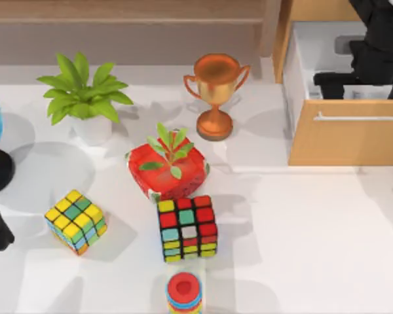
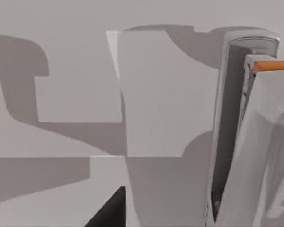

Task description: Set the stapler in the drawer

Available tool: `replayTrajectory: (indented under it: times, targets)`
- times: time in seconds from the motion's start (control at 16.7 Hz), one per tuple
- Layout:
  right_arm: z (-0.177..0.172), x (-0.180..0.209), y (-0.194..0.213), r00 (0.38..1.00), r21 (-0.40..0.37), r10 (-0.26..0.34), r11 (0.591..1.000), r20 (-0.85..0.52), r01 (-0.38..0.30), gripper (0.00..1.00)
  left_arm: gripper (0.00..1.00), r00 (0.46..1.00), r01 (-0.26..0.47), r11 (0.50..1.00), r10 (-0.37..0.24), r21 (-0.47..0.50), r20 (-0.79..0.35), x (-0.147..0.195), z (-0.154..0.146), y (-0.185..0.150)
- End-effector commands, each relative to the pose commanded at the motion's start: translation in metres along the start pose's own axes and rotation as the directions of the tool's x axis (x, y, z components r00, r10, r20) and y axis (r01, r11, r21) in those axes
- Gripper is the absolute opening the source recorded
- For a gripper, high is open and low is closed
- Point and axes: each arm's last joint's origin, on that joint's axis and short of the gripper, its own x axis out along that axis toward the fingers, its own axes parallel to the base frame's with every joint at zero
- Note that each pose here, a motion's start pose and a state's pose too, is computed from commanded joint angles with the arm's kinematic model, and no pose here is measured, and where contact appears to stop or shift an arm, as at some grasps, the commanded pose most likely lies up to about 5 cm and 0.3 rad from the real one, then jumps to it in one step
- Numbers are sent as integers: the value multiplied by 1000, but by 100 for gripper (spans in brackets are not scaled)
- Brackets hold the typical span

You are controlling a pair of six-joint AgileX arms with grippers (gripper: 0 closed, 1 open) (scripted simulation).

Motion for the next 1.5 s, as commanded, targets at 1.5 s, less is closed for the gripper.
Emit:
replayTrajectory:
  times: [1.5]
  targets:
    - [-42,-38,-6,839,-338,81,933,539,127,100,100,1000,0,1000,0,0,0,0,0,0]
